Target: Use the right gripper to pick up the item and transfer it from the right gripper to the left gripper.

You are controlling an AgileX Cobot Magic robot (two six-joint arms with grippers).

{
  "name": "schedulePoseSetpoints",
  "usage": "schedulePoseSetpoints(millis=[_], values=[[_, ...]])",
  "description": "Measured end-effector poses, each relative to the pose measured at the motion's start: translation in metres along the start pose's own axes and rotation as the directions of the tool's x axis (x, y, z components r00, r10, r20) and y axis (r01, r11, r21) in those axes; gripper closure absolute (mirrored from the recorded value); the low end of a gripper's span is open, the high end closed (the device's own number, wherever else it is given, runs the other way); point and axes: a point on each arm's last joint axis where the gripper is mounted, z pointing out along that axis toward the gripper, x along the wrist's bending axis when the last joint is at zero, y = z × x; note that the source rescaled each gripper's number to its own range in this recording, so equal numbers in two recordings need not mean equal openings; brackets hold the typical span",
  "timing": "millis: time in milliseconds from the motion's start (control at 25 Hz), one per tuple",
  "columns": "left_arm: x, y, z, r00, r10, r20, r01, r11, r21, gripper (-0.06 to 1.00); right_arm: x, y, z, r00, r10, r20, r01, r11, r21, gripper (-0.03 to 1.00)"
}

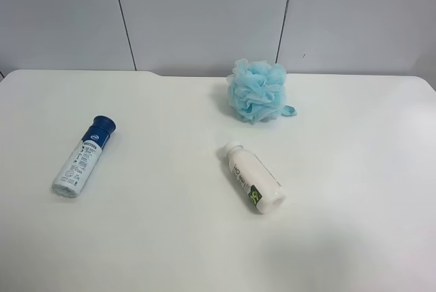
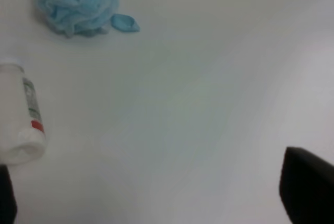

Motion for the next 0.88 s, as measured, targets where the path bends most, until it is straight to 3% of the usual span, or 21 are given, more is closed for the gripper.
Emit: schedulePoseSetpoints(millis=[320, 520, 880], values=[[0.003, -0.013, 0.026, 1.000, -0.005, -0.020, 0.006, 0.999, 0.053, -0.06, 0.000, 0.000, 0.000, 1.000, 0.000, 0.000, 0.000, 1.000, 0.000, -0.03], [0.008, -0.013, 0.035, 0.998, 0.007, -0.069, -0.006, 1.000, 0.008, -0.06, 0.000, 0.000, 0.000, 1.000, 0.000, 0.000, 0.000, 1.000, 0.000, -0.03], [0.010, -0.012, 0.036, 0.997, 0.000, -0.081, 0.000, 1.000, -0.004, -0.06, 0.000, 0.000, 0.000, 1.000, 0.000, 0.000, 0.000, 1.000, 0.000, -0.03]])
